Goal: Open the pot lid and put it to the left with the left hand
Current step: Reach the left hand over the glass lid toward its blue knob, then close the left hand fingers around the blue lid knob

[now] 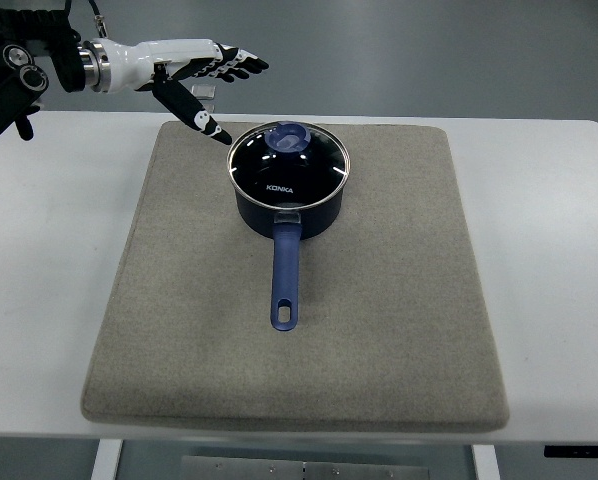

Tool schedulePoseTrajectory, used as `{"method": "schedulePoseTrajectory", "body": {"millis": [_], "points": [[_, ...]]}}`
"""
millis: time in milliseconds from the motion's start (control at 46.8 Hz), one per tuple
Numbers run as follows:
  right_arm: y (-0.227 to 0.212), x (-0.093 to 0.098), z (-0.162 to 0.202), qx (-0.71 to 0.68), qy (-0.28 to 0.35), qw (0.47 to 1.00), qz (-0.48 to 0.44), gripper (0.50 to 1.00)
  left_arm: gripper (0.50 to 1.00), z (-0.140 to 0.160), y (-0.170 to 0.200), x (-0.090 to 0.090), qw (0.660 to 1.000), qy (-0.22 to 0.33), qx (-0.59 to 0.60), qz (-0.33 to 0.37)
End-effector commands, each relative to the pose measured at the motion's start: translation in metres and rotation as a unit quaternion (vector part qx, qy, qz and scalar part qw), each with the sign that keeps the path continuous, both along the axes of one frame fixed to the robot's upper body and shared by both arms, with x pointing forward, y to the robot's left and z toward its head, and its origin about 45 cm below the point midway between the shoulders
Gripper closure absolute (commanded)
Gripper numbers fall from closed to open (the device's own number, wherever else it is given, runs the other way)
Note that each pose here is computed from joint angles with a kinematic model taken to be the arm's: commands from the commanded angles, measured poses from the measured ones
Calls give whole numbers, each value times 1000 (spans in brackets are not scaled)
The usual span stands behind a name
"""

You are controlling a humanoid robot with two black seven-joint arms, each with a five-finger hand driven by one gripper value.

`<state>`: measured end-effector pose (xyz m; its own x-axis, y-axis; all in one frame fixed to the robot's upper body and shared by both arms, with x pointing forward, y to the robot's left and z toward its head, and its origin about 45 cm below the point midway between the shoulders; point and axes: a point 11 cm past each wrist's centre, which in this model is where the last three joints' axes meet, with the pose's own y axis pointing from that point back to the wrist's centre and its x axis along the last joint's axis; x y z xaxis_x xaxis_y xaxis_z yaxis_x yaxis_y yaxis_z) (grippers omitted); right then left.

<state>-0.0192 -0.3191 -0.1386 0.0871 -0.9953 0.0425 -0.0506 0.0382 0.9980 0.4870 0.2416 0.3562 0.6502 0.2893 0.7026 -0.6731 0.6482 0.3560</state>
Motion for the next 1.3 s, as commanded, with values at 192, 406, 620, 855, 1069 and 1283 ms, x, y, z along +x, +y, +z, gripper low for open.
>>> {"method": "schedulePoseTrajectory", "body": {"millis": [192, 406, 620, 855, 1069, 1283], "points": [[0, 0, 0, 0, 0, 1000, 0, 583, 527, -1, -40, 2, 993, -44, 100, -47], [0, -1, 0, 0, 1, 1000, 0, 583, 527, -5, -57, 3, 981, -64, 169, -69], [0, 0, 0, 0, 0, 1000, 0, 583, 542, -9, -72, 2, 973, -78, 200, -88], [0, 0, 0, 0, 0, 1000, 0, 583, 574, -13, -82, 0, 969, -81, 212, -101], [0, 0, 0, 0, 0, 1000, 0, 583, 638, -14, -83, 0, 967, -83, 219, -102], [0, 0, 0, 0, 0, 1000, 0, 583, 673, -14, -83, 0, 967, -84, 219, -102]]}}
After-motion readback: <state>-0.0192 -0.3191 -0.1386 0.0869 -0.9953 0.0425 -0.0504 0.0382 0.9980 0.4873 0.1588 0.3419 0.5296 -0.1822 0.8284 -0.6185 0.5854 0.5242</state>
